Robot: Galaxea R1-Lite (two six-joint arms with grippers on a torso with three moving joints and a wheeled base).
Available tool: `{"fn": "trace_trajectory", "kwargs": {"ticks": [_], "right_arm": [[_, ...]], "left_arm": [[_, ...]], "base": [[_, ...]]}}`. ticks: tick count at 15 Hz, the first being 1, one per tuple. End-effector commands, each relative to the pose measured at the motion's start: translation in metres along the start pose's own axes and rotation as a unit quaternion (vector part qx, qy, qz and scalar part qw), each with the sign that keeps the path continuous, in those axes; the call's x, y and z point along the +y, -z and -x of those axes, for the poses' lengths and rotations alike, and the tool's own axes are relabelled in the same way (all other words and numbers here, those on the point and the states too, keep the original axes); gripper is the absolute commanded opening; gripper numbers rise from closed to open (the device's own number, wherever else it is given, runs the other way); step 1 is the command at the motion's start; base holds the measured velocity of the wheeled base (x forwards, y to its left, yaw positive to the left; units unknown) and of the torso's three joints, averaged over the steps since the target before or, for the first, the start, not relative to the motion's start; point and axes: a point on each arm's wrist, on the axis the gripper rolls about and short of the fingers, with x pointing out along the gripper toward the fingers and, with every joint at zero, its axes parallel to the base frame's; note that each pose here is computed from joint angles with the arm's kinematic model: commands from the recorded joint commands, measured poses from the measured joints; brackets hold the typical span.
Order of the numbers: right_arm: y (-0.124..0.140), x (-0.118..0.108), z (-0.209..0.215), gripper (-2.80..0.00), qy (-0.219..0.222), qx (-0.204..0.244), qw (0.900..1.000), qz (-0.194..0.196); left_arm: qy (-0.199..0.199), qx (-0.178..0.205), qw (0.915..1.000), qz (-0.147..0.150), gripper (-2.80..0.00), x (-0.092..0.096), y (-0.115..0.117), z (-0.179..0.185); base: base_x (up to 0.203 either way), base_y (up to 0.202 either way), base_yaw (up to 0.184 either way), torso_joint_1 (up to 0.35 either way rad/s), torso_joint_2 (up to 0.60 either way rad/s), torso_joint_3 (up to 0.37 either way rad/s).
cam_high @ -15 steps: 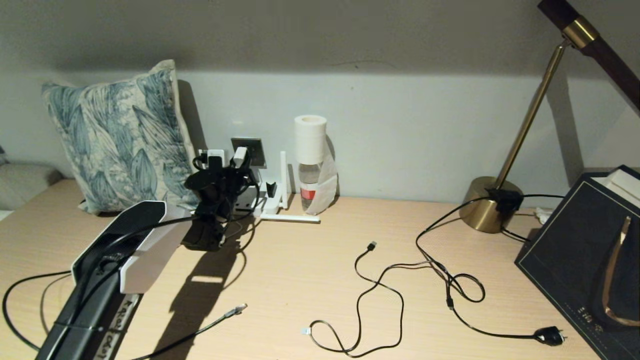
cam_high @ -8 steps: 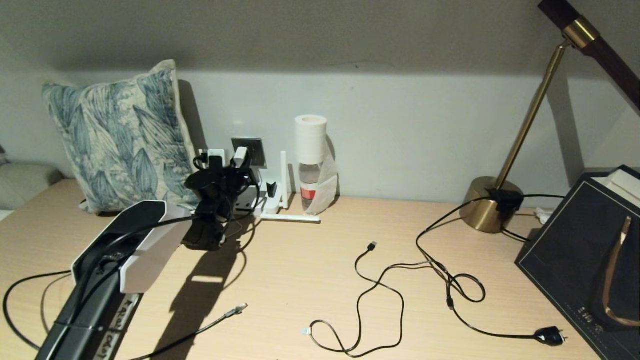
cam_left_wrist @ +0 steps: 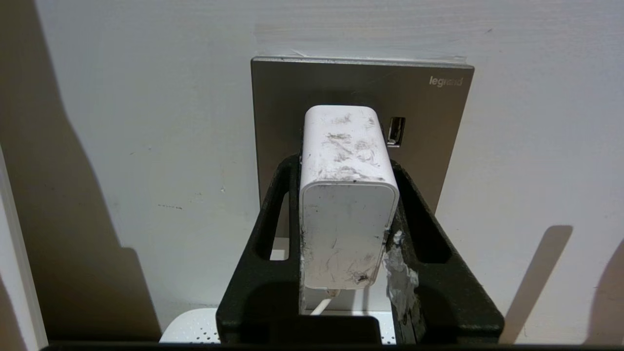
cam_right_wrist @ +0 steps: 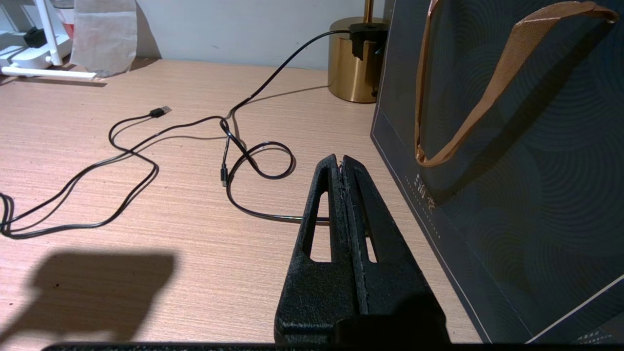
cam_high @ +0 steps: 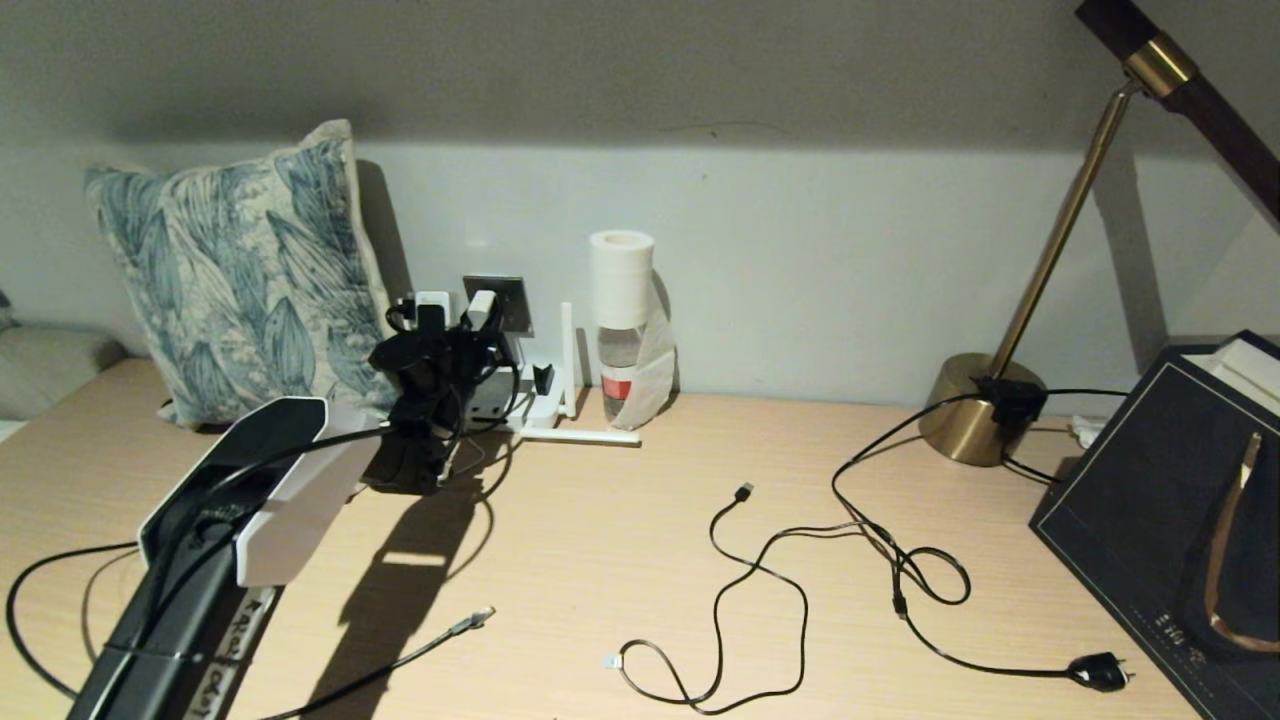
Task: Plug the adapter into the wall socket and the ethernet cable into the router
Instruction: Plug plug into socket
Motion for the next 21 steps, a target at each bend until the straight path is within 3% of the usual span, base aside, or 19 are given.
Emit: {"fn": "trace_trajectory", "kwargs": {"ticks": [1, 10, 21], "right_arm": [[0.007, 0.0, -0.002, -2.8, 0.0, 0.013, 1.0, 0.0], [0.007, 0.0, -0.002, -2.8, 0.0, 0.013, 1.0, 0.0], [0.007, 0.0, -0.002, -2.8, 0.0, 0.013, 1.0, 0.0]], "left_arm": [[-0.001, -0.005, 1.0, 0.0, -2.8, 0.0, -0.005, -0.001], [-0.001, 0.001, 1.0, 0.0, -2.8, -0.001, -0.01, -0.005], [-0.013, 0.022, 0.9997, -0.001, -2.8, -0.004, 0.004, -0.002]], "base": [[0.0, 0.0, 0.0, 0.0, 0.0, 0.0], [0.0, 0.0, 0.0, 0.0, 0.0, 0.0], [0.0, 0.0, 0.0, 0.0, 0.0, 0.0]]}}
